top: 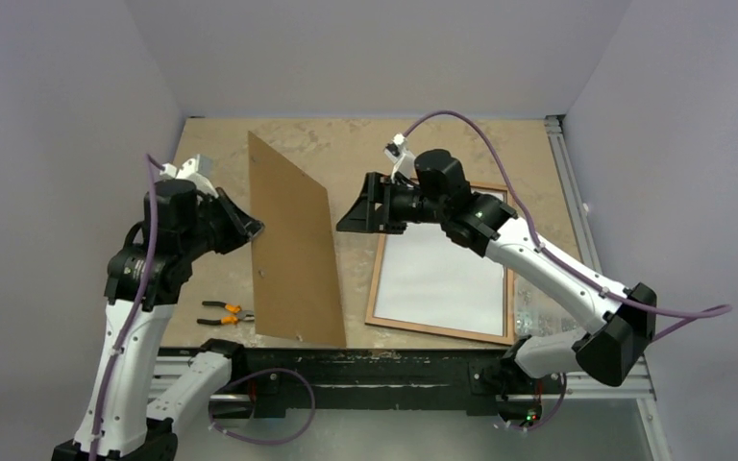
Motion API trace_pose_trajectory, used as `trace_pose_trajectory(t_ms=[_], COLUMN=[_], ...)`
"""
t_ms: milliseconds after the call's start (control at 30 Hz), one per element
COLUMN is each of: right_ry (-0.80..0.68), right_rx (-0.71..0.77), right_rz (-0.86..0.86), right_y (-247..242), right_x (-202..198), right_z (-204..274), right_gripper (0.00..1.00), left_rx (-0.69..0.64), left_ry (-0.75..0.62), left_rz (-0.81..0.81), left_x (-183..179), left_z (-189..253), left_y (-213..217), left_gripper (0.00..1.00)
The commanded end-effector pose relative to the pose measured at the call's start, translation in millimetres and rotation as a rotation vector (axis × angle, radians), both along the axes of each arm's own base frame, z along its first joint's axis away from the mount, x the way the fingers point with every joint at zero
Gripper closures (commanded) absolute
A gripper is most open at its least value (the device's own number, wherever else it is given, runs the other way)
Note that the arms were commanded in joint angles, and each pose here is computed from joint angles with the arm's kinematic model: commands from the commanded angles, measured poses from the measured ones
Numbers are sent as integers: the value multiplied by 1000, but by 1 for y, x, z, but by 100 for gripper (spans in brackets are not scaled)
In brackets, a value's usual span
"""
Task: Put the photo into the frame
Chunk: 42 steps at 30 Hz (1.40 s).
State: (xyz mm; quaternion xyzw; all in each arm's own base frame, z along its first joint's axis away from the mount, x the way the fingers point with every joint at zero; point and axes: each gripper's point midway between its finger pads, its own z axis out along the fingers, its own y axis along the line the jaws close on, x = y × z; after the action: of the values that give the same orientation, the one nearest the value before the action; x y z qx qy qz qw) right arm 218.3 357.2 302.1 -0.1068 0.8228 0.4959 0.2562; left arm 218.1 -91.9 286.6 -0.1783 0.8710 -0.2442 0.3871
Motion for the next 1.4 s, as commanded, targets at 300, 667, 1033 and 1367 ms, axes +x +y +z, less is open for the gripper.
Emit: trace_pose_trajectory(t_ms=[300, 667, 1033, 1367], right_ry=[-15, -72, -183, -178], right_rx=[146, 440, 706, 661], right_rz=[-107, 25, 181, 187], right_y=[-84, -120, -127, -126], right_x=[32, 21, -23, -23], right_z=[-13, 8, 84, 91], right_gripper=[7, 8, 50, 100], left_rx=[-290, -552, -542, -439], left_ry=[-463, -585, -551, -422], left_rz=[-225, -378, -323, -239], left_x=[-27, -52, -35, -7], left_z=[139, 185, 162, 110], left_y=[-43, -69, -66, -59], left_gripper=[100, 100, 100, 25])
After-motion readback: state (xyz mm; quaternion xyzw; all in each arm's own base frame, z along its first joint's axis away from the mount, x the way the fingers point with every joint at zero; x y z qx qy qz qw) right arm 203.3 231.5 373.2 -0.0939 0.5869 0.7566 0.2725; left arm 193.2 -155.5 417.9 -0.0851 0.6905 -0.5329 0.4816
